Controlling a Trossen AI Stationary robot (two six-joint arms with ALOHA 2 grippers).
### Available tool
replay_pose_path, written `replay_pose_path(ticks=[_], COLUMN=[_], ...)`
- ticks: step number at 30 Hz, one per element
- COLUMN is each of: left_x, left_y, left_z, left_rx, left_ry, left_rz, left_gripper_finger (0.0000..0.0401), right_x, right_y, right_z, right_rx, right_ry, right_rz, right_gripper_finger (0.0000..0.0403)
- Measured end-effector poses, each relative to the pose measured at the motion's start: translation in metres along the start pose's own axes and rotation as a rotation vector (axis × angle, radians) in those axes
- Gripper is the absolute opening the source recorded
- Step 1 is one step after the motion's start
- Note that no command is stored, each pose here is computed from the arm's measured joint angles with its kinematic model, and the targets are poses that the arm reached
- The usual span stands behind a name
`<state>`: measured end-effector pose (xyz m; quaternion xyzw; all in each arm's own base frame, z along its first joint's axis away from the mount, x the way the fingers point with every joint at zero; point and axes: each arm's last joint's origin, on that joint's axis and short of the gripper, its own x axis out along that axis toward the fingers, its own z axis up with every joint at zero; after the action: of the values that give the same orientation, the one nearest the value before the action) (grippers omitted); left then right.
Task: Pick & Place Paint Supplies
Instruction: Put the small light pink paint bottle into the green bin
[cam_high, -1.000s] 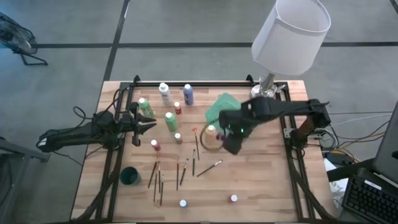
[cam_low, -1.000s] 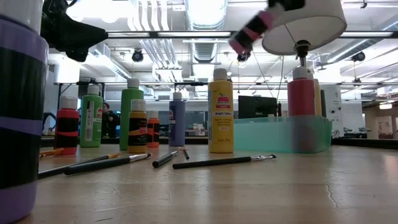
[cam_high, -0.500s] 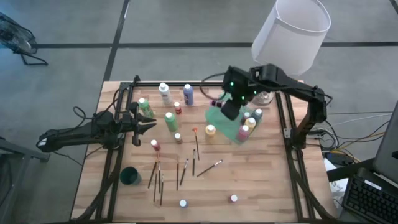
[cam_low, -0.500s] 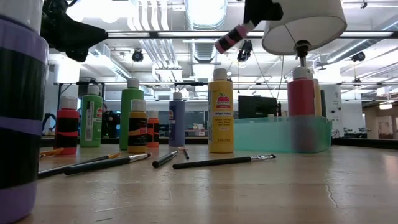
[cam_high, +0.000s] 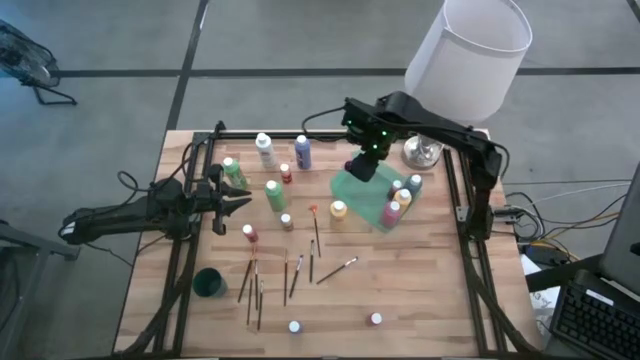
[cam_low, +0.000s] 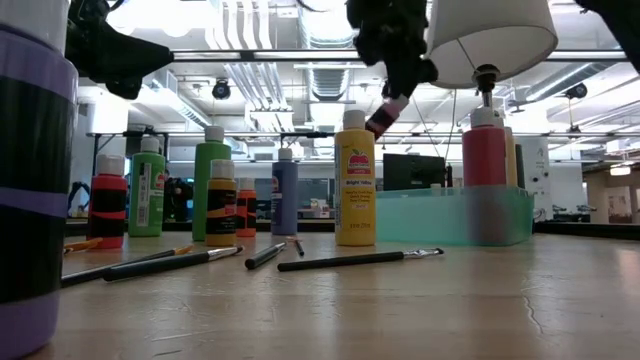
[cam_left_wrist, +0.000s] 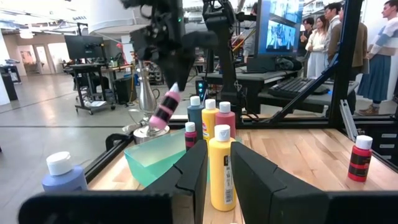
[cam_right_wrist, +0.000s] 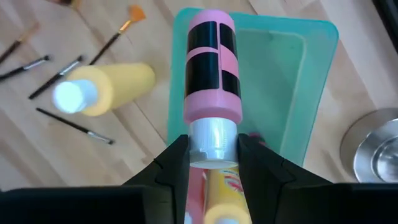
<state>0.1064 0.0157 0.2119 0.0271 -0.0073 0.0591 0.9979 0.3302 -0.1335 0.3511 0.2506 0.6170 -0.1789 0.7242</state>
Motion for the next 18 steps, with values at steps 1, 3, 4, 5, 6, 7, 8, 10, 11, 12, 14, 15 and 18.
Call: replay_pose_path(ticks=[1,3,4,5,6,7,8,10,11,12,14,15,18], left_x=[0.0,0.0,0.0,0.0,0.0,0.0,0.0,0.0,0.0,0.0,0.0,0.0,0.0], left_y=[0.0,0.0,0.0,0.0,0.0,0.0,0.0,0.0,0.0,0.0,0.0,0.0,0.0], left_z=[0.0,0.0,0.0,0.0,0.0,0.0,0.0,0.0,0.0,0.0,0.0,0.0,0.0], left_rx=[0.0,0.0,0.0,0.0,0.0,0.0,0.0,0.0,0.0,0.0,0.0,0.0,0.0], left_ry=[0.0,0.0,0.0,0.001,0.001,0.002,0.001,0.001,0.002,0.001,0.001,0.001,0.001], left_rz=[0.0,0.0,0.0,0.0,0.0,0.0,0.0,0.0,0.0,0.0,0.0,0.0,0.0], left_gripper_finger=[0.0076,0.0076,0.0076,0.0076,0.0076,0.0076,0.0076,0.0076,0.0076,0.0076,0.0076,0.0076,0.0076], right_x=[0.003,0.011,0.014,0.019,0.023,0.027,0.031,0.037,0.04,0.042,0.046,0.049,0.052], right_y=[-0.001,-0.002,-0.003,-0.003,-0.003,-0.003,-0.003,-0.004,-0.004,-0.004,-0.005,-0.006,-0.009], right_z=[0.002,0.006,0.008,0.011,0.012,0.014,0.016,0.018,0.018,0.018,0.016,0.014,0.004], right_rx=[-0.003,-0.005,-0.01,-0.014,-0.016,-0.016,-0.017,-0.024,-0.03,-0.032,-0.03,-0.028,-0.008], right_ry=[0.009,0.029,0.038,0.049,0.06,0.071,0.08,0.098,0.107,0.114,0.135,0.146,0.18], right_rz=[-0.002,-0.007,-0.008,-0.011,-0.013,-0.016,-0.018,-0.022,-0.024,-0.028,-0.034,-0.037,-0.048], right_gripper_finger=[0.0105,0.0105,0.0105,0.0105,0.0105,0.0105,0.0105,0.0105,0.0105,0.0105,0.0105,0.0105,0.0105])
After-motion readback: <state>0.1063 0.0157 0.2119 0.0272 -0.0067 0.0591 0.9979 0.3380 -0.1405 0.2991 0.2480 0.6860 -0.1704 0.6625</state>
